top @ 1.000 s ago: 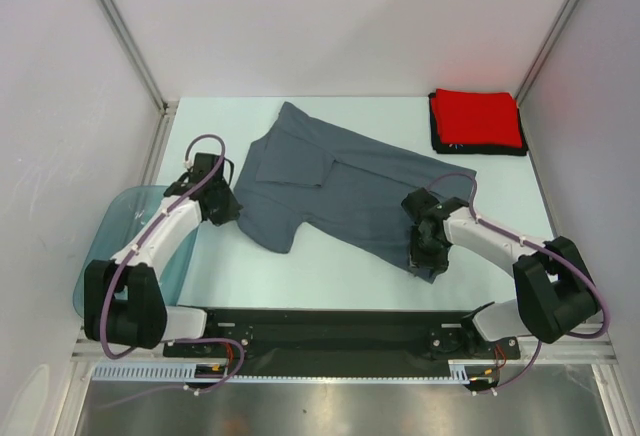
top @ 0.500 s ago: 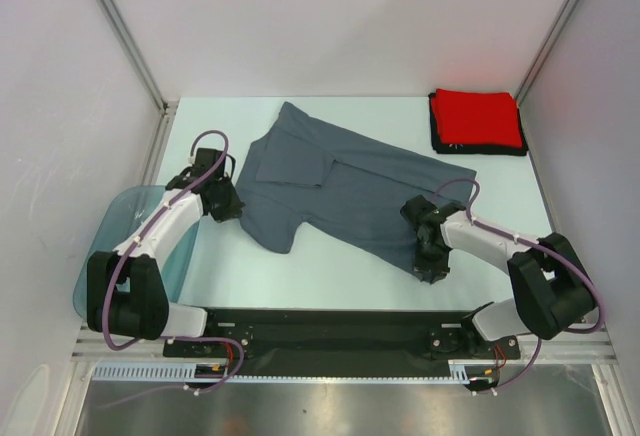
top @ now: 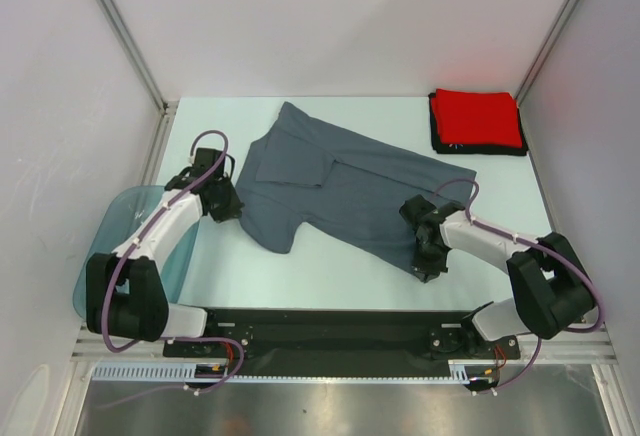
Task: Fold and stack the t-shirts
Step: Fold the tshirt
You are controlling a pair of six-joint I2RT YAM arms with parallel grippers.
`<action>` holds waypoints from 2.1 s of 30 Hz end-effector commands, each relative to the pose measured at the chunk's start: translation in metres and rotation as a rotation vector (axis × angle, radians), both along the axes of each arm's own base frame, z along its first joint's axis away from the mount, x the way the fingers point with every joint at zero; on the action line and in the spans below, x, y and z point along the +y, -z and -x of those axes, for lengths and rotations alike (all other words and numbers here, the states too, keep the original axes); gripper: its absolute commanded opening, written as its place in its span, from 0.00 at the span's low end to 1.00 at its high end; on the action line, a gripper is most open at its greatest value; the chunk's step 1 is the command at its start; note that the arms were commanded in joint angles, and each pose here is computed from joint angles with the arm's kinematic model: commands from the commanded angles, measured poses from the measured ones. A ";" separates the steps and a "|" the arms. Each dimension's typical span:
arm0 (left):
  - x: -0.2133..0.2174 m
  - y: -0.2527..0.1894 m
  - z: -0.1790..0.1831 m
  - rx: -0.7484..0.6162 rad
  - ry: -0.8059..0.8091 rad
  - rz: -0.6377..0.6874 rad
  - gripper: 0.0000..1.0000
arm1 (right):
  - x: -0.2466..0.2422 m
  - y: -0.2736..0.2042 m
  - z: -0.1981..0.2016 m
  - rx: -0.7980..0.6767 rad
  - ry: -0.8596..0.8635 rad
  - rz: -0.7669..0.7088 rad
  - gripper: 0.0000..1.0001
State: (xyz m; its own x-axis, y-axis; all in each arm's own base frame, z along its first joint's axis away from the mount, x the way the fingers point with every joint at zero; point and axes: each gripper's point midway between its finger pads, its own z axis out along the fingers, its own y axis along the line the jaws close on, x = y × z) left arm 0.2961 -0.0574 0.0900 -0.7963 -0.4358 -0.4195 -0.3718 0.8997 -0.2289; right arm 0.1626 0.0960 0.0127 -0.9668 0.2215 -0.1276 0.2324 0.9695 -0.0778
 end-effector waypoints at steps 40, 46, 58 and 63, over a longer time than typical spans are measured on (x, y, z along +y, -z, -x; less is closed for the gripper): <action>-0.085 -0.153 -0.203 -0.448 0.188 0.171 0.00 | -0.027 -0.045 -0.061 0.075 0.068 -0.281 0.00; -0.093 -0.154 -0.223 -0.461 0.189 0.193 0.00 | -0.045 -0.049 -0.084 0.054 0.095 -0.281 0.00; -0.099 -0.151 -0.250 -0.474 0.161 0.213 0.00 | -0.076 -0.042 -0.127 0.053 0.120 -0.274 0.00; -0.102 -0.148 -0.258 -0.475 0.154 0.224 0.00 | -0.087 -0.040 -0.134 0.055 0.132 -0.271 0.00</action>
